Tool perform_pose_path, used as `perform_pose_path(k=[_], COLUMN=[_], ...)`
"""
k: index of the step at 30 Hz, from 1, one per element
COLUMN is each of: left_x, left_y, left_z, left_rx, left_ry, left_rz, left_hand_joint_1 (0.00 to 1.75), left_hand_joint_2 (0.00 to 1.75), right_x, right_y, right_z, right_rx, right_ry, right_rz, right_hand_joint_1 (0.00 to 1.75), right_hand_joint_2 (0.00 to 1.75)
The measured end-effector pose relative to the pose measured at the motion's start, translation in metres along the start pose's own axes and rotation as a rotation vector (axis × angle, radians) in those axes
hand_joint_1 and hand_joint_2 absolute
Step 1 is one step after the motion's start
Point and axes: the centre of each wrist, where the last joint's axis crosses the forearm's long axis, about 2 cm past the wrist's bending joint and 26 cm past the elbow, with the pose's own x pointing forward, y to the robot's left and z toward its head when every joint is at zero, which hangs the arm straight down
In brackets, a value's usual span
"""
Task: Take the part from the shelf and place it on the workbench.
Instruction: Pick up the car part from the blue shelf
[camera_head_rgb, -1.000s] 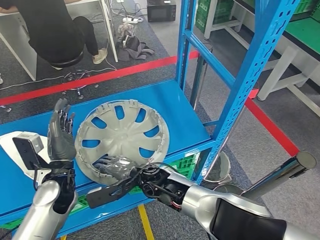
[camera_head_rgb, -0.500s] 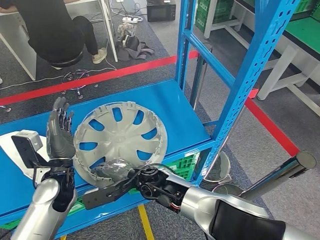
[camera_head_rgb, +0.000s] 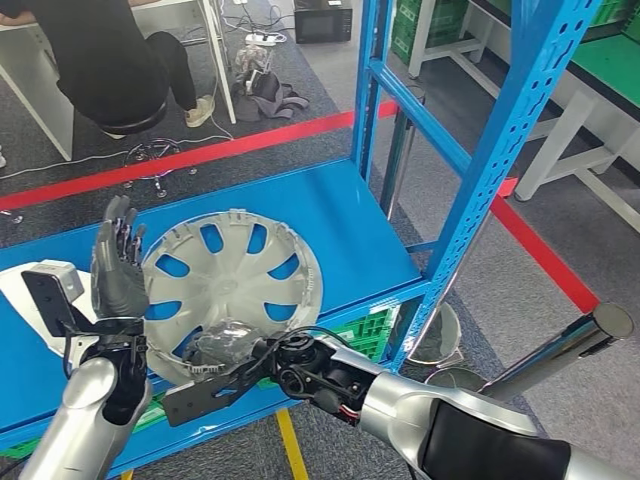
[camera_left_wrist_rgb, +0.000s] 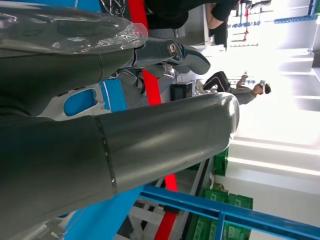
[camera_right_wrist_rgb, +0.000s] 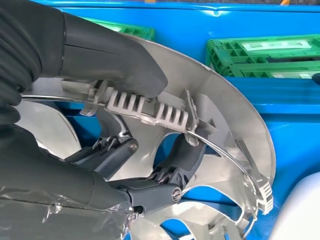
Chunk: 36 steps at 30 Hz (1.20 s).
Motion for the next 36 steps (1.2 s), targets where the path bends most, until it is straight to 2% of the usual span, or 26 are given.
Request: perform_pose_path(k=[12,16,24,36], left_x=[0.000,0.000,0.000,0.000], left_y=[0.001,0.001,0.001,0.001], left_z=[0.000,0.000,0.000,0.001], left_rx=[-0.011,-0.016,-0.009,-0.004], left_ry=[0.000,0.000,0.001,-0.003], left_rz=[0.000,0.002,0.004,0.006], left_hand_joint_1=[0.00,0.00,0.00,0.00], left_hand_joint_2=[0.00,0.00,0.00,0.00], right_x=[-0.015,-0.023,-0.043,-0.061], right_y=[0.000,0.004,0.012,0.007], right_z=[0.007,0.011,0.018,0.025], right_rx=[0.012,0.013,-0.012,0.018], right_ry=[0.047,0.076,0.135,0.145], right_rz=[-0.022,-0.012,0.074,0.163], right_hand_joint_1=[1.75,0.00,0.00,0.00], right_hand_joint_2=[1.75,1.75,1.75,1.75])
